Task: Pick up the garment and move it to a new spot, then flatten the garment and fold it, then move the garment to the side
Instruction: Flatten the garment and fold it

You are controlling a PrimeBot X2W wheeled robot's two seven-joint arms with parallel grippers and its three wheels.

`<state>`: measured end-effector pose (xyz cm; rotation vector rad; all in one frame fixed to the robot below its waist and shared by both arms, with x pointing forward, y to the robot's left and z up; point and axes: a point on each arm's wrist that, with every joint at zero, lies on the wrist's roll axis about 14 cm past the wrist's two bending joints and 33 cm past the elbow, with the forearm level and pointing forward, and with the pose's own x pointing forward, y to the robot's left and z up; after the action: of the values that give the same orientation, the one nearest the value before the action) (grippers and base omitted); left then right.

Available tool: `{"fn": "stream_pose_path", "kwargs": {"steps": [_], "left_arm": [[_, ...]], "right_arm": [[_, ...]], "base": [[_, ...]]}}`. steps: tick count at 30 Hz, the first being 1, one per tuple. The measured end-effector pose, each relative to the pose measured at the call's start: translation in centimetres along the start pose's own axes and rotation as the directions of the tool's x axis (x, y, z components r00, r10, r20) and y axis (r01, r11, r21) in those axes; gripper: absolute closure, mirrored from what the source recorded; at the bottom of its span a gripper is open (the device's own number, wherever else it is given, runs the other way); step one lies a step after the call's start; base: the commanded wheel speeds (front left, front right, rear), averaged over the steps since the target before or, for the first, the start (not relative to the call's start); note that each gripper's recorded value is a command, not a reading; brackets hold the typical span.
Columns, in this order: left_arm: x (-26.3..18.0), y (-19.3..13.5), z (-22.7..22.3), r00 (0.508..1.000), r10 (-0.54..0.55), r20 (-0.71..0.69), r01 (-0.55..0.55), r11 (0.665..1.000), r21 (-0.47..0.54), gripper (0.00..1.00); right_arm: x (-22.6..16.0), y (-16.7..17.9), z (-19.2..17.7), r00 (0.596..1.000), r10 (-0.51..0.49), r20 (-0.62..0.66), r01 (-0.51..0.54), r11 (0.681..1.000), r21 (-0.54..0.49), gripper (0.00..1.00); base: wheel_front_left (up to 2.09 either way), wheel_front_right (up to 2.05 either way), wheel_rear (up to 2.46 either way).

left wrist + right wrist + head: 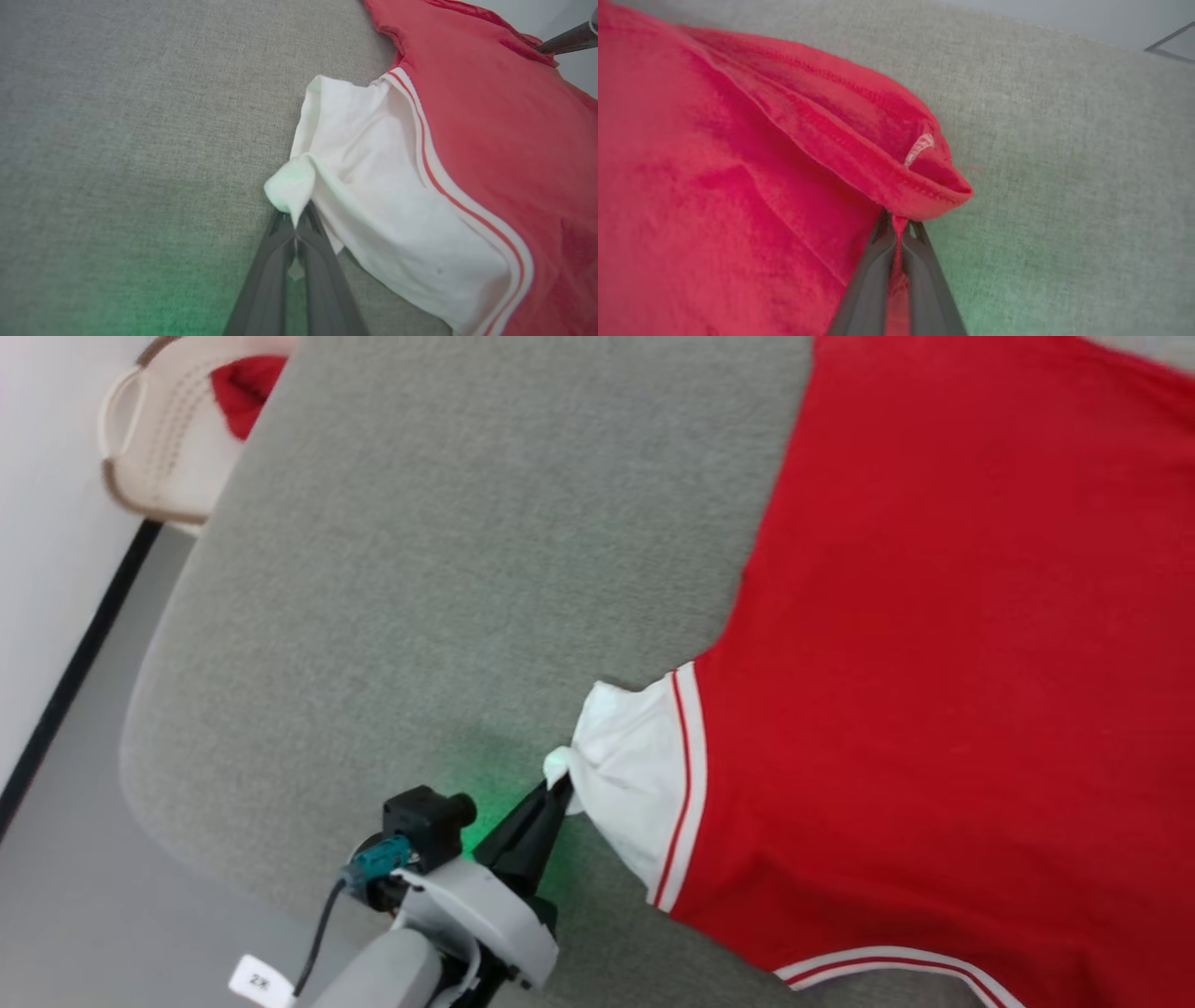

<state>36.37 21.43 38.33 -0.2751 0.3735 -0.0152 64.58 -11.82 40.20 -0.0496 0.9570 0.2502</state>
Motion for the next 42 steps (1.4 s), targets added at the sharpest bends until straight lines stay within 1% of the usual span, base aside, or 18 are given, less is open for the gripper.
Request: {"fn": "stream_pose_path", "kwargs": {"steps": [5,9,14,21,25,28,33,36,37,38,39,42], "left_arm": [[0.0,-0.2,0.3,1.000,-0.024,0.008,0.023,1.000,0.015,1.00],[-0.1,-0.5,0.4,0.999,-0.044,0.011,0.043,0.999,0.030,1.00],[0.1,-1.4,0.8,0.996,-0.083,0.019,0.082,0.995,0.051,1.00],[0.3,-2.8,1.9,0.990,-0.136,0.036,0.133,0.988,0.075,1.00],[0.2,-3.3,2.3,0.988,-0.149,0.043,0.146,0.986,0.082,1.00],[0.2,-3.7,2.7,0.985,-0.166,0.052,0.161,0.983,0.088,1.00],[0.3,-4.4,3.0,0.981,-0.187,0.057,0.181,0.979,0.094,1.00],[0.4,-4.8,2.9,0.979,-0.200,0.051,0.195,0.977,0.091,1.00],[0.5,-5.0,2.9,0.978,-0.204,0.052,0.199,0.976,0.091,1.00],[0.5,-5.1,2.9,0.977,-0.208,0.052,0.203,0.975,0.092,1.00],[0.5,-5.2,3.0,0.976,-0.211,0.052,0.205,0.974,0.092,1.00],[0.5,-5.3,3.1,0.975,-0.216,0.054,0.210,0.973,0.096,1.00]], "right_arm": [[-2.7,-1.2,-2.0,1.000,0.009,-0.002,-0.009,1.000,-0.023,1.00],[-5.2,-2.9,-4.5,1.000,0.012,-0.003,-0.012,1.000,-0.025,1.00],[-8.5,-5.3,-8.3,1.000,0.003,-0.008,-0.003,1.000,0.018,1.00],[-12.8,-6.9,-15.2,1.000,-0.008,-0.028,0.011,0.994,0.112,1.00],[-15.0,-7.0,-19.2,0.999,-0.019,-0.040,0.026,0.985,0.172,1.00],[-16.2,-6.7,-21.5,0.999,-0.025,-0.040,0.033,0.976,0.215,1.00],[-17.4,-5.8,-24.5,0.999,-0.022,-0.042,0.032,0.961,0.275,1.00],[-17.7,-5.7,-25.1,0.999,-0.035,-0.022,0.040,0.956,0.291,1.00],[-17.8,-5.8,-25.1,0.999,-0.044,-0.009,0.045,0.955,0.293,0.75],[-17.8,-5.8,-25.1,0.999,-0.047,0.002,0.044,0.955,0.295,0.13],[-17.8,-5.7,-25.1,0.999,-0.046,0.010,0.041,0.954,0.296,0.00],[-18.2,-5.6,-25.5,0.999,-0.049,0.017,0.042,0.954,0.295,0.00]], "base": [[0.00,0.00,0.00],[0.00,0.00,0.00],[0.00,0.00,0.00],[0.00,0.00,0.00],[0.00,0.00,0.00],[0.00,0.00,0.00],[0.00,0.00,0.00],[0.00,0.00,0.00],[0.00,0.00,0.00],[0.00,0.00,0.00],[0.00,0.00,0.00],[0.00,0.00,0.00]]}}
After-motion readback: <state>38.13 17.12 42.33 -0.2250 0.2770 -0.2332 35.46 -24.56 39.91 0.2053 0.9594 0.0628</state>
